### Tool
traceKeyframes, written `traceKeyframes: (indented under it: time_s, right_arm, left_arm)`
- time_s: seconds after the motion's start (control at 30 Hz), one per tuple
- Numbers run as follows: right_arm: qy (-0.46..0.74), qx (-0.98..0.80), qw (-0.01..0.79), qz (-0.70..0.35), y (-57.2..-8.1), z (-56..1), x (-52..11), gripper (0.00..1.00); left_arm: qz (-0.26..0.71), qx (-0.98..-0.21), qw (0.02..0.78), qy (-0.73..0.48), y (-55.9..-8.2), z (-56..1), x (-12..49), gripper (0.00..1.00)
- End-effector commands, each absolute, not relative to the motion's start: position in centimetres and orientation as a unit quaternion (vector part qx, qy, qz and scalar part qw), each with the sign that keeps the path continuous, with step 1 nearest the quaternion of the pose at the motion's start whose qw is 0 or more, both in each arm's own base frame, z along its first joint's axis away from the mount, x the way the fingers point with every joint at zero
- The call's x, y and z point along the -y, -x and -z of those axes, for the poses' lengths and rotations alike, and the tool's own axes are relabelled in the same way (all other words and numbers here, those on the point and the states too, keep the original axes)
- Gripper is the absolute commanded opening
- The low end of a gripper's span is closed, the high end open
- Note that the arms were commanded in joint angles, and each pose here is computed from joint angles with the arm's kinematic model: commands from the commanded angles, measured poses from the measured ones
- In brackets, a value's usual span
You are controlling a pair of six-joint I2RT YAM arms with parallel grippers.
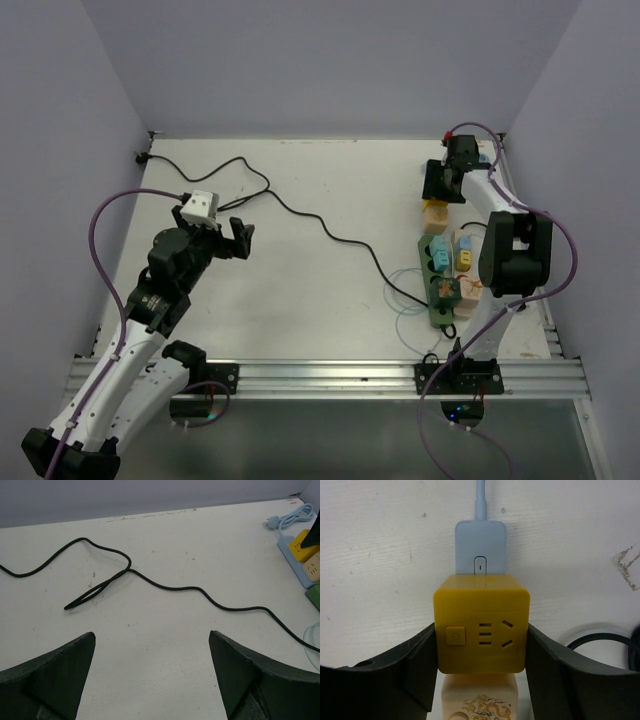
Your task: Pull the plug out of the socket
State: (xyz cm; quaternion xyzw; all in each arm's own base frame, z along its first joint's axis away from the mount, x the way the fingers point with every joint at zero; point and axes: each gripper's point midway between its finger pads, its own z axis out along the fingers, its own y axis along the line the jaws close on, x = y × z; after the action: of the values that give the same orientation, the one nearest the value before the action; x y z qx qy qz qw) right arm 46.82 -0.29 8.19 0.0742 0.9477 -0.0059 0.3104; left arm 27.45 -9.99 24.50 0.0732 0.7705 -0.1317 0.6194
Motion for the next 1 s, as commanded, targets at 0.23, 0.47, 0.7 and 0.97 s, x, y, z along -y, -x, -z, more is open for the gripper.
traceKeyframes:
  time_s: [0.23,0.47,0.7,0.97]
  right_arm:
    - [-0.095,-0.916,0.387,-0.053,-48.6,-14.2,-0.1,0.19]
    - [-0.108,-0.91,0.395,-0.071,-48.8,-14.6,-0.6,0.17]
    - [-0.124,-0.908,0.395,-0.066,-48.4,-14.7,-0.2,0.16]
    - [-0.146,-0.909,0.388,-0.053,-47.7,-13.8,0.2,0.15]
  left_arm:
    - [0.281,-0.789,0.546,-0.027,-29.2,-24.9,15.6,1.0]
    - [0.387,-0.735,0.553,-0.068,-33.0,-25.6,24.0,1.0]
    - [0.459,-0.733,0.482,-0.14,-38.0,-22.6,37.5,1.0]
    - [0.506,-0.726,0.427,-0.188,-40.8,-19.1,47.9,1.0]
